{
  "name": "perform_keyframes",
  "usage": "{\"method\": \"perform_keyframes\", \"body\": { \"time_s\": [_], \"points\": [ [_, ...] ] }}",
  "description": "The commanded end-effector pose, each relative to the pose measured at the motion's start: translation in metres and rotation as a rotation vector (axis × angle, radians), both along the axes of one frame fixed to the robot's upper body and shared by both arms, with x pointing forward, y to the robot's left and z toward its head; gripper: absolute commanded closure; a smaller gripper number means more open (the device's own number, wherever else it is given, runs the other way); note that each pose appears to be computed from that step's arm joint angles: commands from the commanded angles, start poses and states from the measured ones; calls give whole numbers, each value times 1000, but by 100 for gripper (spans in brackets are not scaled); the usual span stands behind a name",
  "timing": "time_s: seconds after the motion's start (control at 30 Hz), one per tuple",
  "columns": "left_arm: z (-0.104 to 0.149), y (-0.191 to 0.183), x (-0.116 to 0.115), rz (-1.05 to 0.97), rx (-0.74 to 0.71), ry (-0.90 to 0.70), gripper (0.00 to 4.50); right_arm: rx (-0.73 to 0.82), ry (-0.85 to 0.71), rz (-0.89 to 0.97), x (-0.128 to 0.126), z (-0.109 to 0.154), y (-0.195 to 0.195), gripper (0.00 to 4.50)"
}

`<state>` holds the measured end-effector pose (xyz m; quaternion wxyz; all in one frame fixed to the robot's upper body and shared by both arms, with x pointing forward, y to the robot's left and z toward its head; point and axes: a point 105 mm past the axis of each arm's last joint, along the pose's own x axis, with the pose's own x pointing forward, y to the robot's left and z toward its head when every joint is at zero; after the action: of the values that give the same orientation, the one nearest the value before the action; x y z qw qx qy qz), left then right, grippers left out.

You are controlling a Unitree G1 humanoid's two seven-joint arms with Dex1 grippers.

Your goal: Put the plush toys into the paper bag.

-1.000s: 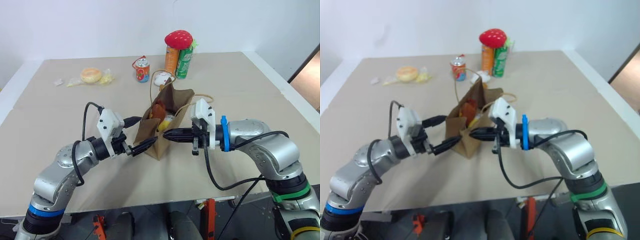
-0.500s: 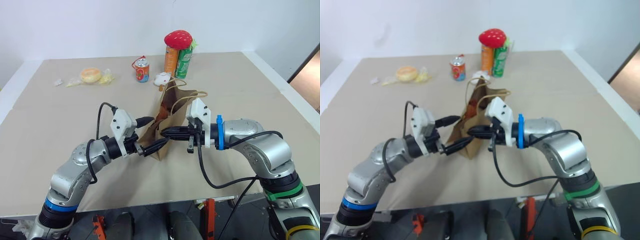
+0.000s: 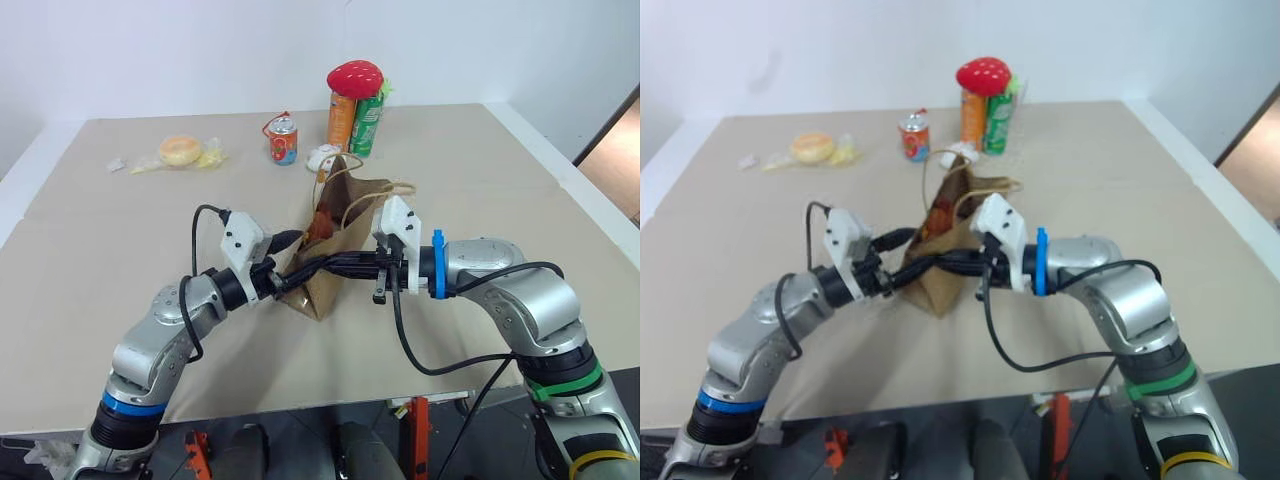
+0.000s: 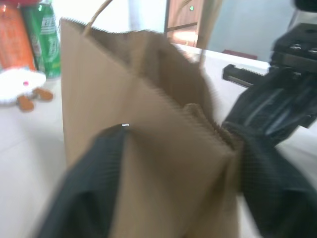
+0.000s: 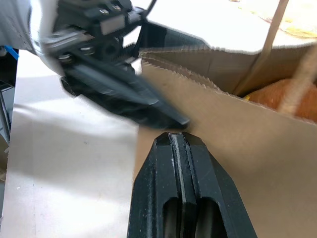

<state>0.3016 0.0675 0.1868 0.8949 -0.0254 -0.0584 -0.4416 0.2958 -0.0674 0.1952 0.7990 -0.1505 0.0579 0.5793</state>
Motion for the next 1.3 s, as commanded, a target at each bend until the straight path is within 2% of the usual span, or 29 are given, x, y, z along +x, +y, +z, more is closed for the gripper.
{"method": "perform_keyframes", "body": {
  "time_s": [0.03,0.1,0.13,0.33,0.43,0.53,0.67,0.7,0.73,0.8,0.93,1.07,1.3],
  "points": [
    [10,5,0,3,-1,-34,311,18,-64,35,-6,15,5,450],
    [8,5,-1,-1,10,-27,416,17,-63,35,-6,15,4,450],
    [8,5,-1,-1,6,-26,445,16,-63,36,-6,15,4,450],
    [12,2,-4,-37,46,-83,445,11,-64,34,-6,16,-1,450],
    [12,4,-7,-70,90,-124,445,51,-60,19,-5,30,-21,450],
    [18,13,-8,-111,126,-173,450,67,-94,8,-6,47,-50,357],
    [28,34,-8,-253,187,-217,450,14,-135,-65,-1,62,-105,162],
    [30,37,-8,-281,191,-216,450,5,-137,-74,0,63,-114,128],
    [32,40,-10,-330,214,-219,450,-7,-135,-82,0,66,-124,70],
    [34,43,-14,-416,253,-220,450,-8,-139,-91,1,74,-136,4],
    [38,41,-24,-555,286,-222,450,26,-134,-89,1,94,-142,4],
    [39,32,-39,-672,280,-230,450,13,-131,-81,0,96,-142,4],
    [5,38,-31,-666,423,-244,450,25,-113,-25,-5,86,-124,4]
  ]
}}
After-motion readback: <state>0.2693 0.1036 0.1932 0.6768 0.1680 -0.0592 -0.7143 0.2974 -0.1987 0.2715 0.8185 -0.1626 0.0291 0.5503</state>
